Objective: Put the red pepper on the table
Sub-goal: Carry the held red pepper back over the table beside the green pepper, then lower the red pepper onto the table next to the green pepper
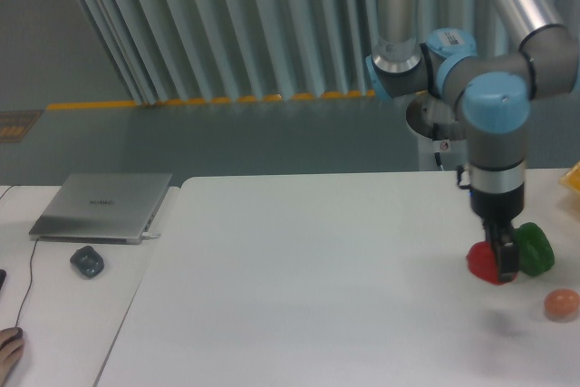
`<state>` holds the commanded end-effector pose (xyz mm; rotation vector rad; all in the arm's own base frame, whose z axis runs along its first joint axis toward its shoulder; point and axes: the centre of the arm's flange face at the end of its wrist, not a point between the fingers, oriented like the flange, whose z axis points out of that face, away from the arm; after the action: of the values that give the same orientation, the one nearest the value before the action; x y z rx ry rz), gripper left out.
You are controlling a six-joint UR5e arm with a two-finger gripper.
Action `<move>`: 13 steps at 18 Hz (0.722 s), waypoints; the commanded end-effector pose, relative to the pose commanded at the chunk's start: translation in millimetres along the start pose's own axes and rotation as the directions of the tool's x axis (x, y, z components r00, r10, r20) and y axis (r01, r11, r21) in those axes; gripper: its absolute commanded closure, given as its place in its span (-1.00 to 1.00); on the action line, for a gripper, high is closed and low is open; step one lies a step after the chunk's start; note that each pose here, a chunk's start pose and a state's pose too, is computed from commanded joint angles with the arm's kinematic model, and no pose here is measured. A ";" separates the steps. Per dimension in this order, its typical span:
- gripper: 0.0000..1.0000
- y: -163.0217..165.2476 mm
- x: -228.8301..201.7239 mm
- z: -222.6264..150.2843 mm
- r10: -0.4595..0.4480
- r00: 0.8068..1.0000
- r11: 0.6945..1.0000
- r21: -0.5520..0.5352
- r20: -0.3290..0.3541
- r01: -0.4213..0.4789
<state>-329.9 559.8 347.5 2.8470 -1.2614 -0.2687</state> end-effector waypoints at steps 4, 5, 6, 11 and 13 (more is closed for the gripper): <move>-0.13 -18.0 -1.5 15.4 -0.012 1.000 1.000 -0.008 0.000 0.012; -0.13 -23.5 -2.1 20.8 -0.014 1.000 1.000 -0.007 0.000 0.014; -0.13 -29.1 -3.2 28.0 -0.014 1.000 1.000 -0.008 0.001 0.014; -0.13 -40.3 0.9 61.5 0.002 1.000 0.997 -0.075 -0.022 -0.004; -0.16 -45.4 2.8 67.3 0.007 1.000 0.995 -0.097 -0.004 -0.007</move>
<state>-305.7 592.0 277.0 2.7601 -1.2226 -0.3149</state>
